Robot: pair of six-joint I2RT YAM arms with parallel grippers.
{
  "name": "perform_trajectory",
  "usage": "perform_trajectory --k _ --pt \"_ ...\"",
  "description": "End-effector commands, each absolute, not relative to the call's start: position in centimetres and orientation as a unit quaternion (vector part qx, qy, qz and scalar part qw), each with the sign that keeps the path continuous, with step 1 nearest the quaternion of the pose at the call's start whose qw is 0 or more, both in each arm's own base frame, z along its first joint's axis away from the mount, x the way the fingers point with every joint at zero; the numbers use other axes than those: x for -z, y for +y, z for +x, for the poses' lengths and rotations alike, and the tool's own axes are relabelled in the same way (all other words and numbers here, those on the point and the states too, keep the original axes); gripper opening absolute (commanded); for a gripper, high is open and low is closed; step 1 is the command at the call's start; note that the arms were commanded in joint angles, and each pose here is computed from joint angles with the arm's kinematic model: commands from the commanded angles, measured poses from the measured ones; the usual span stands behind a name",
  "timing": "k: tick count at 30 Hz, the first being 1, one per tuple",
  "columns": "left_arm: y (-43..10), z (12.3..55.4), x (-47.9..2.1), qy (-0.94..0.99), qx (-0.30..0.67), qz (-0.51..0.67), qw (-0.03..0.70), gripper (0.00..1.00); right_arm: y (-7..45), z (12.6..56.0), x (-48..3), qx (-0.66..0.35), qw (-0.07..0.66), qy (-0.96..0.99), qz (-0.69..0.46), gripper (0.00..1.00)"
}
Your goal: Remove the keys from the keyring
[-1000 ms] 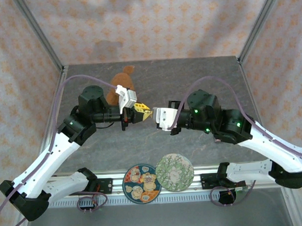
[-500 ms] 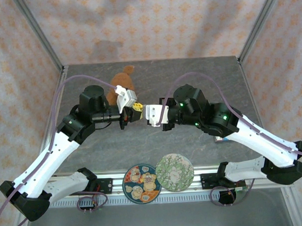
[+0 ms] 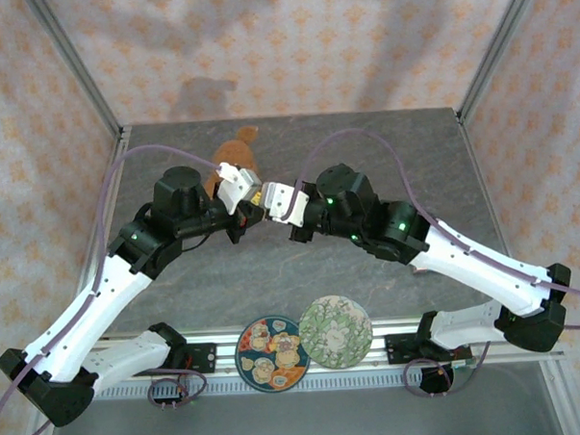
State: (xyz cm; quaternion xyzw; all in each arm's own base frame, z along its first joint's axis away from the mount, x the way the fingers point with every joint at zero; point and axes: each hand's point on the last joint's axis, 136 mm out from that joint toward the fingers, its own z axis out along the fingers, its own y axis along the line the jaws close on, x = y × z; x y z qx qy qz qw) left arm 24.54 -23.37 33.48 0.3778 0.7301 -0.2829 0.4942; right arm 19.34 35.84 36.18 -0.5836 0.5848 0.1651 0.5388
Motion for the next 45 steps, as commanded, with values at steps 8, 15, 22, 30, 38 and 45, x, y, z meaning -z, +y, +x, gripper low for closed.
perform_trajectory --k 8,15,22,30,38,45 --pt "-24.1 25.3 -42.5 0.6 0.288 0.342 0.663 0.17 40.1 14.6 -35.4 -0.365 0.5 0.576 -0.534 0.0" --pt "-22.5 25.2 -41.2 0.617 0.263 0.32 0.669 0.45 38.2 17.3 -37.3 -0.384 0.517 0.607 -0.466 0.0" --pt "-21.2 24.5 -40.1 0.628 0.245 0.31 0.67 0.56 36.4 18.9 -38.7 -0.401 0.536 0.613 -0.419 0.0" --pt "-20.1 24.0 -39.4 0.635 0.237 0.296 0.673 0.63 34.8 19.9 -40.2 -0.416 0.543 0.624 -0.377 0.0" --pt "-18.9 23.9 -38.1 0.648 0.222 0.275 0.675 0.7 33.0 21.4 -40.8 -0.408 0.553 0.649 -0.326 0.0" --pt "-17.6 23.7 -36.9 0.662 0.225 0.235 0.675 0.71 31.1 23.5 -41.1 -0.431 0.539 0.675 -0.261 0.0"
